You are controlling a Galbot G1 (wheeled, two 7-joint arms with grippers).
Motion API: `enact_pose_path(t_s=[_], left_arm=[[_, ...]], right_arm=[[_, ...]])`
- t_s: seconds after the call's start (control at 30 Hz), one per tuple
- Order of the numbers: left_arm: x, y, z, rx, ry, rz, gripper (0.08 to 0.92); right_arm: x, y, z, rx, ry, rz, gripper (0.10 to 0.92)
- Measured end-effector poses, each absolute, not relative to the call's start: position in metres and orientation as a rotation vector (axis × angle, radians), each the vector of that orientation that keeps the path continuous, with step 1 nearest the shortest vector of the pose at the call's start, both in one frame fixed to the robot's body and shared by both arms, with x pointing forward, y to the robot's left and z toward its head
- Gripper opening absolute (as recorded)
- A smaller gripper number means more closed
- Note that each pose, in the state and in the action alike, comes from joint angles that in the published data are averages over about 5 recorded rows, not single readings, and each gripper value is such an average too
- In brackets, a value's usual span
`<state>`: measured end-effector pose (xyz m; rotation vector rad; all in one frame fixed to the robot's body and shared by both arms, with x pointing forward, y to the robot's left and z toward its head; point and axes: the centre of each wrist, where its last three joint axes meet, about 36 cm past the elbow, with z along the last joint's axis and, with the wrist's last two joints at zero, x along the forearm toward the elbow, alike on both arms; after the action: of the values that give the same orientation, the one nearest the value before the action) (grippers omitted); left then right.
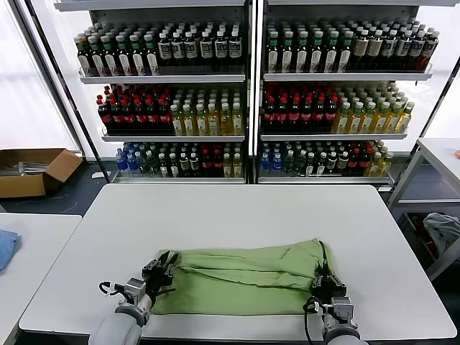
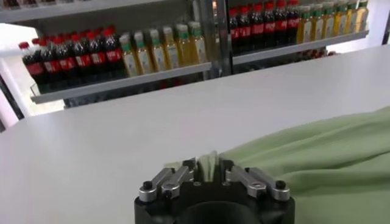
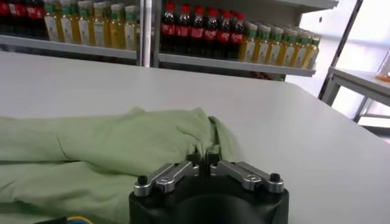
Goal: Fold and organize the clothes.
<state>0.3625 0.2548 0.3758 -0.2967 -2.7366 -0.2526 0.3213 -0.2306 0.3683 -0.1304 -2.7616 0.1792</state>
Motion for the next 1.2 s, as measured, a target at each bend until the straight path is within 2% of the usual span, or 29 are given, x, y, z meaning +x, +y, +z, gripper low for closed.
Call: enact_pose_path(t_s=[0.27,0.43,0.53,0.63,1.03,1.2], left_arm=[[0.346,0.249,0.404,-0.235,-2.796,-0.261,0.619],[0.341,0.248,0.409,-0.168,-2.804,-0.223,0.763],[0.338,0.246,0.406,-0.134,-2.785,-0.181,0.812],[0.335,0.245,0.399,-0.105,-2.752,-0.130,0.821],[0.336,0.243,0.378,-0.052,-2.658,0.034,0.811],[0.335,0.243,0.369,-0.052,-2.639,0.068,0.689]], right_arm=[[0.315,-0.234,0.406,-0.143,-2.895,0.139,0.550],[0.313,-0.231,0.428,-0.129,-2.968,0.127,0.697],[0.313,-0.230,0.439,-0.119,-3.001,0.124,0.776],[0.313,-0.231,0.446,-0.113,-3.025,0.123,0.815],[0.309,-0.228,0.459,-0.070,-3.068,0.124,0.823],[0.309,-0.227,0.462,-0.064,-3.078,0.121,0.823]])
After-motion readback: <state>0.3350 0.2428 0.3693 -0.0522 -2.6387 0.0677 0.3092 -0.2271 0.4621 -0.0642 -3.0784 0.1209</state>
